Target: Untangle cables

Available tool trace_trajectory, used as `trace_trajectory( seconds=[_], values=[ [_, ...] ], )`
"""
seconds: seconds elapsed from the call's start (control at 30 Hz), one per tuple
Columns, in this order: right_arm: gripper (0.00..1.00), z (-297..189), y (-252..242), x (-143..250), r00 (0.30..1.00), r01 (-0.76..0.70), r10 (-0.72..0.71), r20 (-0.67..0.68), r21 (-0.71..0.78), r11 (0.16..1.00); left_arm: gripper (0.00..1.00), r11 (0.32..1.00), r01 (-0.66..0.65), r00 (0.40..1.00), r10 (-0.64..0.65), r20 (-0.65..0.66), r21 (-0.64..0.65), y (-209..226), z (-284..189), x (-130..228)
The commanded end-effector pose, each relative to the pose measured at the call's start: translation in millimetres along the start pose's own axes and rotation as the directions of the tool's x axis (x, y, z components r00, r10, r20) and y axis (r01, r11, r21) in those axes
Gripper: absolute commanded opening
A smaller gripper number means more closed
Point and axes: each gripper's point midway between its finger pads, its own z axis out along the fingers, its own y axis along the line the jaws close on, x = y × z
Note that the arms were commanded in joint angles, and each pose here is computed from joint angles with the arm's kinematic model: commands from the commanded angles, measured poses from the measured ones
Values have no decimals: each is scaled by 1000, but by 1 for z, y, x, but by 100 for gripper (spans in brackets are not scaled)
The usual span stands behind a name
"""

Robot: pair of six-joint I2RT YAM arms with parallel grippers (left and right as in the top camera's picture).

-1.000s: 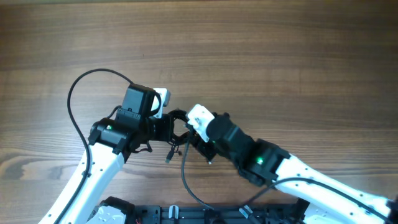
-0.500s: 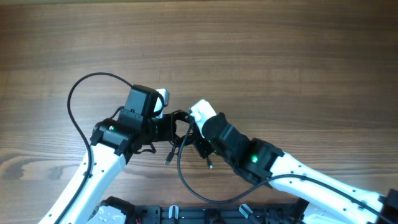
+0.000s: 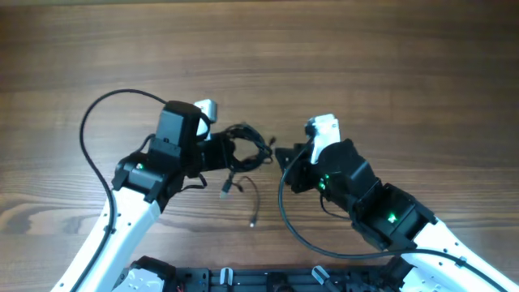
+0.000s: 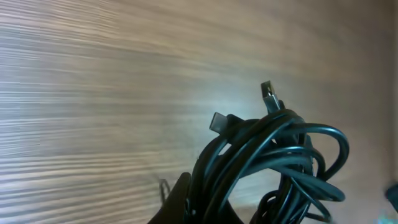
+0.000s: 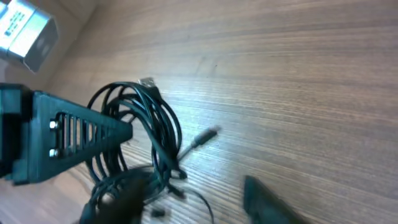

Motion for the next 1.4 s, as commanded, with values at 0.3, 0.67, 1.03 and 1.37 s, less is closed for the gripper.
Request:
trace_trajectory(
  seconds=[0.3,0.67,1.03,1.37],
  values=[
    [66,38,28,39,979,-4,-28,-201,-156,988,4,958,280,960,-280,-12,60,15,-7,-14],
    [66,69,12,14,992,-109,107,-66,-40,993,4,957,282,959,-281,-35,73,12,-7,-10],
    [68,68,-14,1,993,-119,119,1,66,991,4,957,283,959,-281,-34,71,12,-7,-10],
    [68,69,-1,1,992,-127,127,-24,-11,992,4,947,284,957,-271,-102,149,-4,-9,-2]
  ],
)
